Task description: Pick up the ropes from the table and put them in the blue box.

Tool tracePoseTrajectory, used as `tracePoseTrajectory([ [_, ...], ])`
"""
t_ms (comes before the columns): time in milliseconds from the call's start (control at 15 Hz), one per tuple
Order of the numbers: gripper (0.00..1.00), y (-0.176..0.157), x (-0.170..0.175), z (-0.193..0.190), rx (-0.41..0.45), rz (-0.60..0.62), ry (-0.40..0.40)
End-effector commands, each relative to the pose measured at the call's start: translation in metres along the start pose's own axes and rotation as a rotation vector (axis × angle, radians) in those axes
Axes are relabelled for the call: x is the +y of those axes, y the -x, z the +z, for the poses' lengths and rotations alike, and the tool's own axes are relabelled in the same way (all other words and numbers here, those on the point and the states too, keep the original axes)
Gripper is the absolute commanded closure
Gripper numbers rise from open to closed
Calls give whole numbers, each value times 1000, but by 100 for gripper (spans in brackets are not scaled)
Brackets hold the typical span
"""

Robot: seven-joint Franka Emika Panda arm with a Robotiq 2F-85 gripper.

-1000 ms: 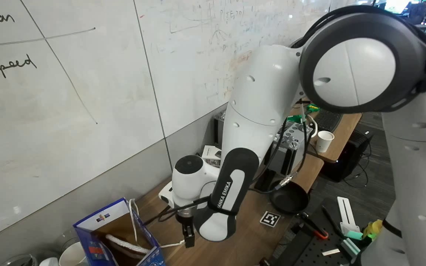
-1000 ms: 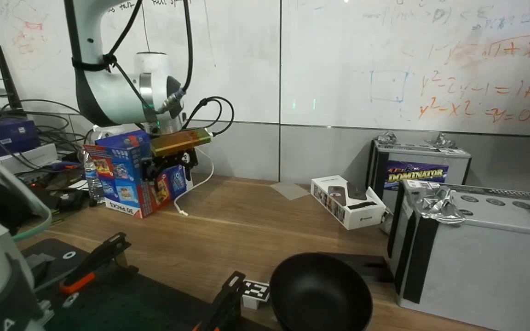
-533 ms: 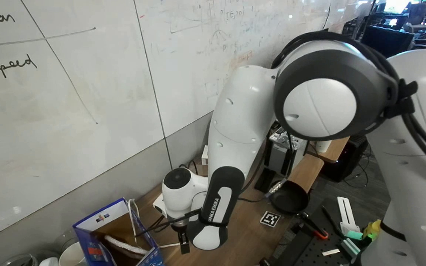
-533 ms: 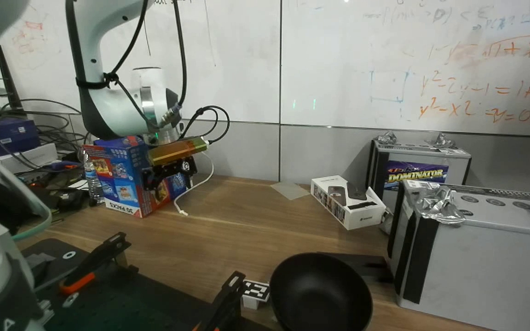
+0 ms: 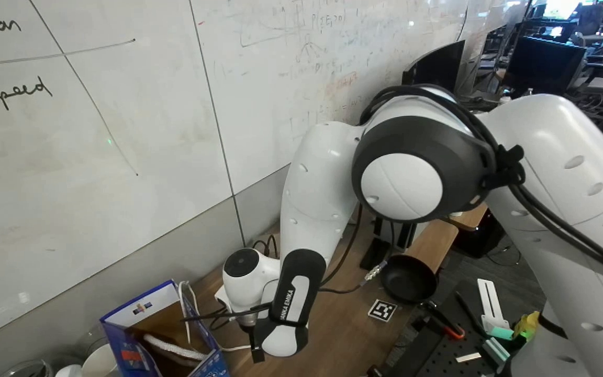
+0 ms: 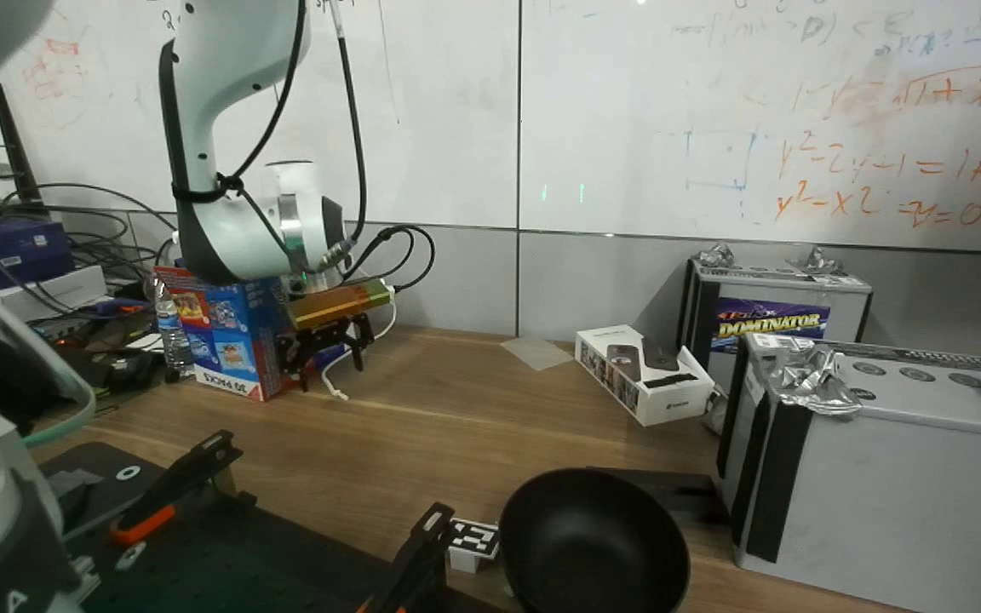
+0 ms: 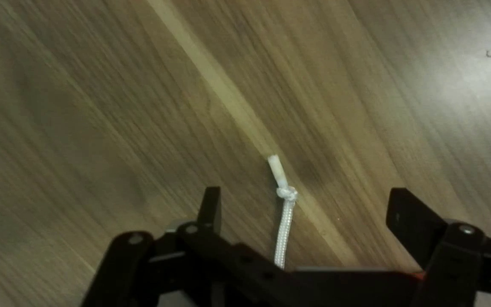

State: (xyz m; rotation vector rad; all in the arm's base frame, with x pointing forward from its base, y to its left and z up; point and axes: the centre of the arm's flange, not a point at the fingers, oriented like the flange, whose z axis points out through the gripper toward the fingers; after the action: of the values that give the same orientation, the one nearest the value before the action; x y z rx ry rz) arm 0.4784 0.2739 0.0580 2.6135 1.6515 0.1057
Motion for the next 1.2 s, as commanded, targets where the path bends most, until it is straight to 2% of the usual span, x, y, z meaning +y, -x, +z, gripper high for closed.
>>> tracePoseTrajectory([
  [0,0,-9,10,17,-5,20,8],
  [867,0,-8,17,31,-12,43,-5],
  [933,25,-7,18,32,-12,44,-5],
  [1000,26,-7,18,33,-14,43,-4],
  [1133,42,-7,19,32,-15,43,-4],
])
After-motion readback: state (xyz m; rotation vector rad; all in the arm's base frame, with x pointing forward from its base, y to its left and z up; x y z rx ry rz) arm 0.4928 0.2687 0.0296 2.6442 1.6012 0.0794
